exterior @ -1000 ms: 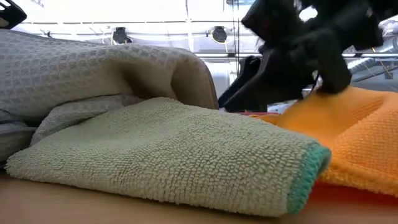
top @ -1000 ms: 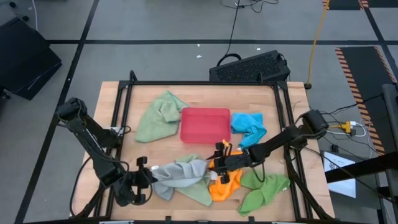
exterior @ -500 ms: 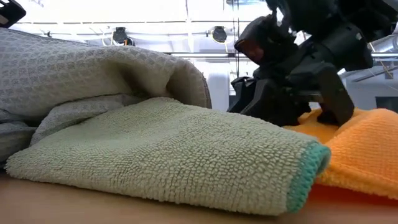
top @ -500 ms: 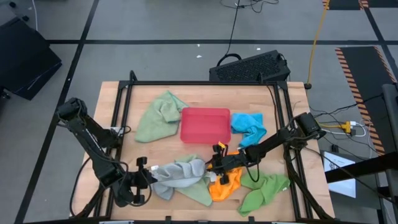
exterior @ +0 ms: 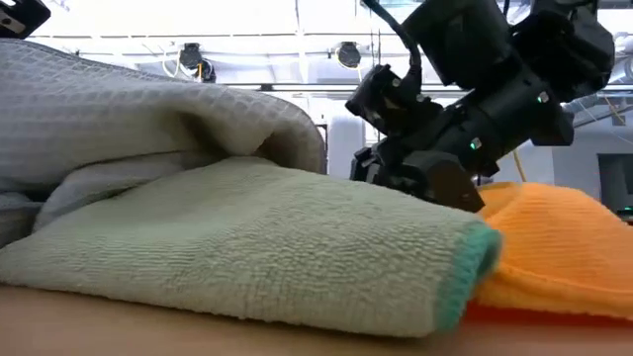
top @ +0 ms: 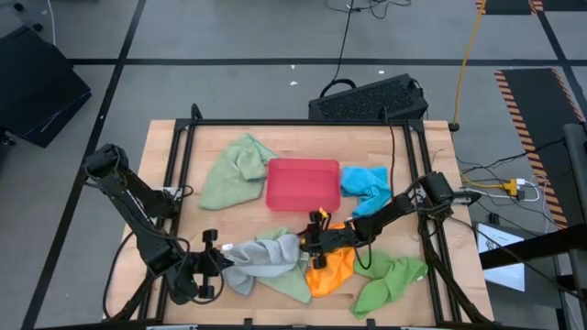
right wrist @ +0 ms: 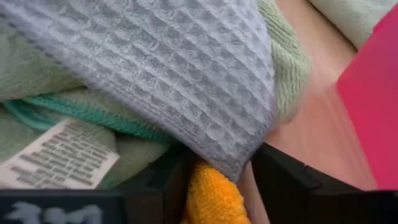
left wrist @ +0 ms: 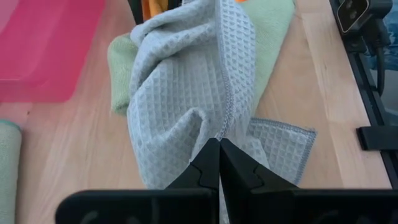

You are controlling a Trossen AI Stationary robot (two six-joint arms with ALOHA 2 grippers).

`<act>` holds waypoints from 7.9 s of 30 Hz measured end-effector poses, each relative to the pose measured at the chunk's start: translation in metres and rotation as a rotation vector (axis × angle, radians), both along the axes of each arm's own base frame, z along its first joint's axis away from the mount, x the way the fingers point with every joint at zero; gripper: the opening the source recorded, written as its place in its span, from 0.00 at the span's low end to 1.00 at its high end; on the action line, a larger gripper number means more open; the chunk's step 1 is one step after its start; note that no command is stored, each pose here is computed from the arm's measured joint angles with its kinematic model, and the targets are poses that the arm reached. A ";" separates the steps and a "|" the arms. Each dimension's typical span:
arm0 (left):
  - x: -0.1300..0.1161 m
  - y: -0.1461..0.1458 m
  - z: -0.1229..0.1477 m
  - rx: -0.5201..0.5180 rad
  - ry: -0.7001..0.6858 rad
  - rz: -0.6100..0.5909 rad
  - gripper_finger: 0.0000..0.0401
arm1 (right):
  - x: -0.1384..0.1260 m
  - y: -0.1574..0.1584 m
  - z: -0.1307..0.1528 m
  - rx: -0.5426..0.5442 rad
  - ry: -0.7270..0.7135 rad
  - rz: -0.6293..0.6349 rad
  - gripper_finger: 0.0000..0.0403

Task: Fold microfiber towels
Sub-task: Fold the gray microfiber cloth

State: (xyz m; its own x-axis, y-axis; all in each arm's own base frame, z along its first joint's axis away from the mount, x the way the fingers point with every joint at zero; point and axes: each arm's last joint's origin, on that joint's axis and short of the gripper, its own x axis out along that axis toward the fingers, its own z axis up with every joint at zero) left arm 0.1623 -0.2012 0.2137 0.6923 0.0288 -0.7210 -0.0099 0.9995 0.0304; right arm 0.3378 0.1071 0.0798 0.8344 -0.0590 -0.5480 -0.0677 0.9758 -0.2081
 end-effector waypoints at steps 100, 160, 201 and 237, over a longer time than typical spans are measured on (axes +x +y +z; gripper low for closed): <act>-0.016 0.020 0.256 0.036 -0.854 -0.384 0.01 | -0.127 0.108 0.383 -0.322 -0.591 -0.291 0.00; 0.041 0.069 0.031 -0.141 -0.187 -0.094 0.01 | -0.159 -0.016 0.122 0.530 -0.048 -0.135 0.00; 0.048 0.075 0.013 -0.299 -0.440 -0.099 0.01 | -0.180 -0.055 0.141 0.609 -0.016 -0.178 0.00; 0.060 0.051 -0.045 -0.456 -0.119 -0.117 0.01 | -0.154 0.006 0.078 0.723 0.331 -0.171 0.14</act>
State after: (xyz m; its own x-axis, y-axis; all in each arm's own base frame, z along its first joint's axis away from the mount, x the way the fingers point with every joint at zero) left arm 0.2227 -0.1505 0.1685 0.7506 -0.3546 -0.5575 0.1265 0.9053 -0.4056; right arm 0.1838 0.1129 0.1578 0.6340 0.2916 -0.7163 0.1471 0.8638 0.4818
